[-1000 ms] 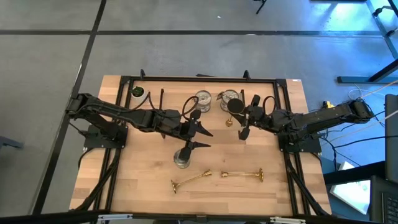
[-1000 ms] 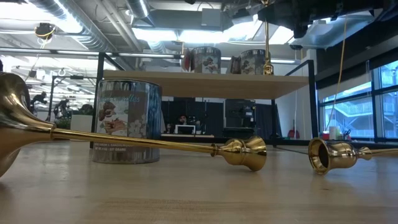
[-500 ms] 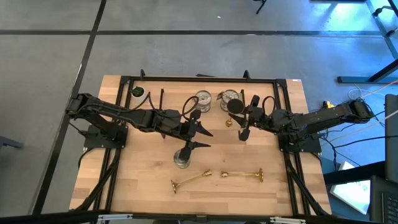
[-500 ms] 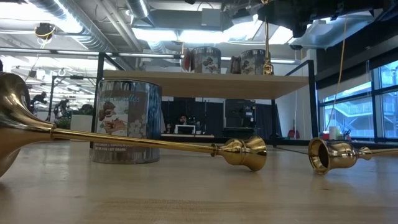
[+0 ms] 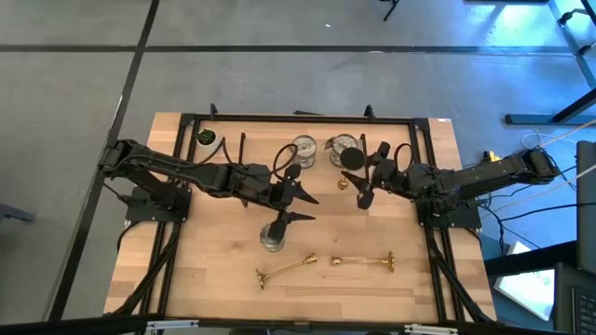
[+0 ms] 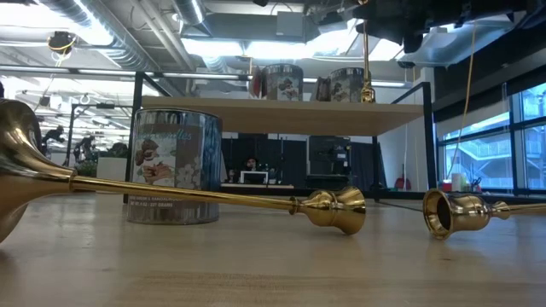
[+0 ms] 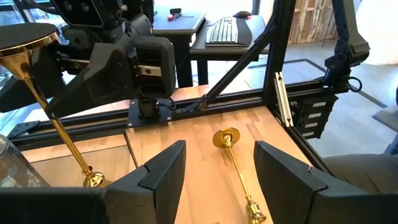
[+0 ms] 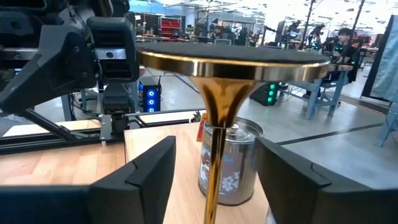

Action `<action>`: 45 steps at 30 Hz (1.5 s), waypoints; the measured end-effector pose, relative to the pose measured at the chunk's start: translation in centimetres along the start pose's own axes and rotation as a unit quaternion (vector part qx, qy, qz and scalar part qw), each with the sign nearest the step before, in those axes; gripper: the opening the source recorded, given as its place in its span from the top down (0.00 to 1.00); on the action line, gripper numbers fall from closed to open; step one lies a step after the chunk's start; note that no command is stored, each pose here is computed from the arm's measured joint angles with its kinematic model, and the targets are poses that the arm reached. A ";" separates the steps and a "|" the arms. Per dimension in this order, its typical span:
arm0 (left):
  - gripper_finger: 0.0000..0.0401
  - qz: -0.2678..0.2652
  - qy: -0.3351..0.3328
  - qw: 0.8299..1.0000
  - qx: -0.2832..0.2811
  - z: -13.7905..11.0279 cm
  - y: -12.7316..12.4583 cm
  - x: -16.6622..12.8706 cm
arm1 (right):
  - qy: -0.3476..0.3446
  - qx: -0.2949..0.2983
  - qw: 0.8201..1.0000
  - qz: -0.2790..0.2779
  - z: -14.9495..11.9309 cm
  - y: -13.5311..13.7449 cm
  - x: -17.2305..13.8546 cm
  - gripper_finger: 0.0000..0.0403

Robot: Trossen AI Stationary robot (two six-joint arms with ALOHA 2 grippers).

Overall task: Pick & Place candle stick holders
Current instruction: Put the right gold candle holder on the shelf

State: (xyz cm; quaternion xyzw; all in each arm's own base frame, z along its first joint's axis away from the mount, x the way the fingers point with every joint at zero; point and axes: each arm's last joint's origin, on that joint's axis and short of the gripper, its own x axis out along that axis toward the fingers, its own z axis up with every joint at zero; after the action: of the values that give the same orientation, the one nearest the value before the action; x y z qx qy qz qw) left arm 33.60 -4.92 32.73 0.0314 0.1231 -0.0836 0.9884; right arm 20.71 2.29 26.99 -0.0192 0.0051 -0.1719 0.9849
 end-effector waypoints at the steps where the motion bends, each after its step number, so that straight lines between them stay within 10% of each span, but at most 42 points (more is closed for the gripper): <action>1: 0.53 0.000 0.000 1.000 0.000 0.0 0.0 0.0 | 0.000 -0.001 1.000 -0.002 0.0 0.1 0.0 0.44; 21: 0.53 -0.003 0.000 1.000 0.001 0.0 -0.2 0.0 | 0.012 -0.024 0.999 -0.028 0.4 0.6 -2.1 0.42; 45: 0.53 -0.016 0.002 1.000 0.007 0.0 -1.1 0.0 | 0.050 0.040 0.993 0.098 0.8 1.1 -6.5 0.42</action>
State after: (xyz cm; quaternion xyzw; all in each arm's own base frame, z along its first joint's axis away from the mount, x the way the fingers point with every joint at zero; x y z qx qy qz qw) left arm 33.41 -6.04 32.69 0.0361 0.1249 -0.1004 0.9864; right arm 14.97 5.58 27.77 0.0297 0.0496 -0.0756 0.9955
